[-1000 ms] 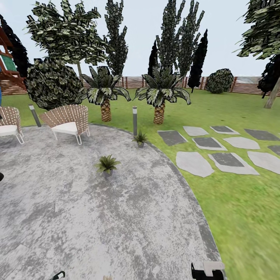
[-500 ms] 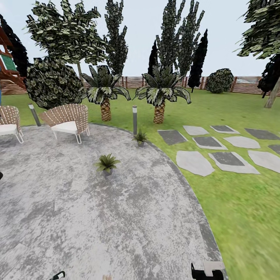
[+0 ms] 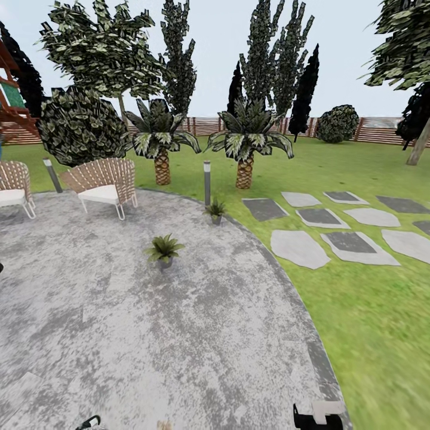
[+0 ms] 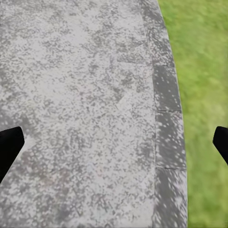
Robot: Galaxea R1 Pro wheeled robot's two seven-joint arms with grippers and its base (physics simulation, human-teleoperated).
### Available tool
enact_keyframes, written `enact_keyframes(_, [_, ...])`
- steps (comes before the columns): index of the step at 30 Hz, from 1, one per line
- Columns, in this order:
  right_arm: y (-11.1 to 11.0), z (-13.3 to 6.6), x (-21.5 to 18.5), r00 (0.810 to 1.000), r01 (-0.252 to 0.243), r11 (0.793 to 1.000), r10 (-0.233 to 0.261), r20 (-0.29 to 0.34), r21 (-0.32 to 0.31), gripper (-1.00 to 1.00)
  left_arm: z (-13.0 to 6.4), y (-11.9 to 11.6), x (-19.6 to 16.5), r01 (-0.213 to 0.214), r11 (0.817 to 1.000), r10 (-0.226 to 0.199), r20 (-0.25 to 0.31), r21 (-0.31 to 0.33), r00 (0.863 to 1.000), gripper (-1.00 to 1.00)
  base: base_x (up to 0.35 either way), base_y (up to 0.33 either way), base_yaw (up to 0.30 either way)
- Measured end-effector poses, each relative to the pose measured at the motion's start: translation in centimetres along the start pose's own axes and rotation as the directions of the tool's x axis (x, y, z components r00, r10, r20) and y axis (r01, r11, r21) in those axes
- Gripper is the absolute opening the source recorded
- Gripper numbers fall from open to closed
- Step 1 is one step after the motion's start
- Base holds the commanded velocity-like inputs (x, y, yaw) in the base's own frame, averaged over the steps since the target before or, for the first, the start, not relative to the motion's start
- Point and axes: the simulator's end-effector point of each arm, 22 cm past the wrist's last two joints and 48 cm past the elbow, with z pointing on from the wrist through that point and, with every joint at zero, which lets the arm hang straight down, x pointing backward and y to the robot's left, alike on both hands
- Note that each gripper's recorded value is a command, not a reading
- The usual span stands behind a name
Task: Pick up the pesticide atomizer in the garden and spray insectifuge to fully cover both potted plants in the garden.
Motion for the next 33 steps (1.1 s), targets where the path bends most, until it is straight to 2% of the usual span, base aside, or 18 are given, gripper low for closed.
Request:
enact_keyframes(6, [0.3,0.7,0.6,1.0,-0.002,1.0,0.002,0.003,-0.001,1.0,1.3,-0.6,-0.8,-0.009,1.0,0.008,0.021,0.009,1.0,-1.0,0.0,0.0,0.0])
enact_keyframes(8, [0.2,0.9,0.7,1.0,-0.005,1.0,0.005,0.007,0.003,1.0,2.3,-1.0,-2.7,-0.005,1.0,0.004,0.048,0.013,0.999,-1.0,0.0,0.0,0.0])
enact_keyframes(11, [0.1,1.8,-1.0,0.999,-0.014,1.0,0.013,0.053,0.008,1.0,3.2,-1.2,-4.0,0.002,1.0,-0.002,0.072,0.012,0.997,-1.0,0.0,0.0,0.0])
enact_keyframes(13, [0.0,2.5,-2.8,0.995,-0.024,1.0,0.023,0.098,0.012,1.0,3.5,-1.2,-3.9,0.005,1.0,-0.005,0.072,0.011,0.997,-1.0,0.0,0.0,0.0])
enact_keyframes(16, [-0.1,3.0,-3.6,0.992,-0.03,0.999,0.028,0.124,0.014,1.0,3.8,-1.0,-3.4,0.006,1.0,-0.006,0.074,0.008,0.997,-1.0,0.0,0.0,0.0])
enact_keyframes(26, [0.3,3.8,-0.7,0.995,-0.02,1.0,0.019,0.093,0.009,1.0,4.8,-0.9,-1.4,-0.002,1.0,0.001,0.068,0.006,0.998,-1.0,0.0,0.0,0.0])
enact_keyframes(33, [0.5,4.0,-0.3,0.996,-0.019,1.0,0.018,0.091,0.007,1.0,5.0,-1.2,-1.0,-0.006,1.0,0.005,0.066,0.012,0.998,-1.0,0.0,0.0,0.0])
